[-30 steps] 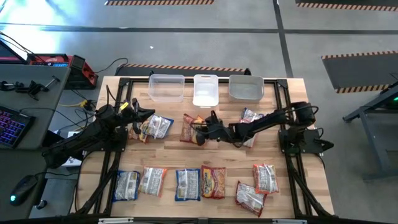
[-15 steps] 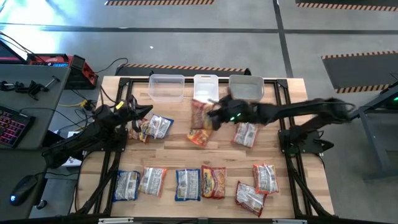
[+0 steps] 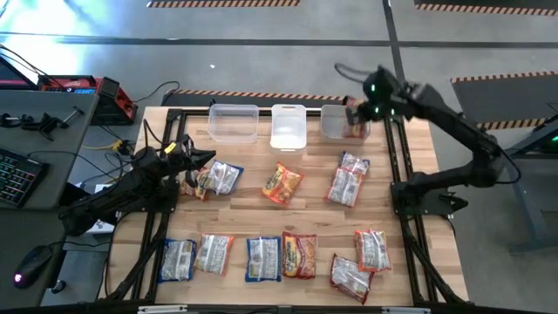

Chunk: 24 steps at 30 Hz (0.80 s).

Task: Sort Maruchan noodles
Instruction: Put the red noodle pack into the gray bin

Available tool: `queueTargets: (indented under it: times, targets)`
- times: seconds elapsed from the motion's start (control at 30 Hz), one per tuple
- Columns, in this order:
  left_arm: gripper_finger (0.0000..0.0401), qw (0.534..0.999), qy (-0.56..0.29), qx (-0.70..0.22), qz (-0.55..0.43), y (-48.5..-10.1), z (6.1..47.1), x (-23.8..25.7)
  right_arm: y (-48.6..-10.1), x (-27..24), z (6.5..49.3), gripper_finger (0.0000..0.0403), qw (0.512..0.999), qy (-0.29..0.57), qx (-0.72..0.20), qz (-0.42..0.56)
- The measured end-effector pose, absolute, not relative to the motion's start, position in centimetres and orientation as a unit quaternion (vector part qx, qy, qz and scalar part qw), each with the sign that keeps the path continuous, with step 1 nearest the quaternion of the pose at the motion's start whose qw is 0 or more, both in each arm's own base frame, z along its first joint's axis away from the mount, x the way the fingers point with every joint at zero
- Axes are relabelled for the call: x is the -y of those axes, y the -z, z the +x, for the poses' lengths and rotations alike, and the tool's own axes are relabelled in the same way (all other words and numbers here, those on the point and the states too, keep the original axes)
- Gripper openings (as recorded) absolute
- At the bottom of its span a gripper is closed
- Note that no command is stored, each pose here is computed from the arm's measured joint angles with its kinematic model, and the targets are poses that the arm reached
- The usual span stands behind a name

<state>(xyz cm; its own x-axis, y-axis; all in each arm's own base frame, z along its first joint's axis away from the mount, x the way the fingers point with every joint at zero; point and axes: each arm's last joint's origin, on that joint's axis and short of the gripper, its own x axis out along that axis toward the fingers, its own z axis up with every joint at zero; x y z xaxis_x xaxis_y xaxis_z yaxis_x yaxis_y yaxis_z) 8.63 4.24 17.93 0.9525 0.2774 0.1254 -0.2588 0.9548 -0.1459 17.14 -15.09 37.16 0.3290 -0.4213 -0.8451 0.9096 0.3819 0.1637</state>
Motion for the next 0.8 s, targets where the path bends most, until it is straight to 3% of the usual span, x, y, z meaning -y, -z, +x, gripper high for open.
queueTargets:
  times: [0.13, 0.4, 0.8]
  targets:
    - [0.0000, 0.986, -0.136, 0.075, -0.063, -18.0, 8.6, -4.2, -36.9, 18.8, 16.7, 0.0005, 0.708, 0.459, -0.430, 0.322]
    - [0.0000, 0.986, -0.136, 0.075, -0.063, -18.0, 8.6, -4.2, -33.0, 24.8, 17.3, 0.0005, 0.646, 0.410, -0.569, 0.301]
    - [0.0000, 0.986, -0.136, 0.075, -0.063, -18.0, 8.6, -4.2, -28.6, 28.3, 18.3, 0.0005, 0.609, 0.385, -0.633, 0.283]
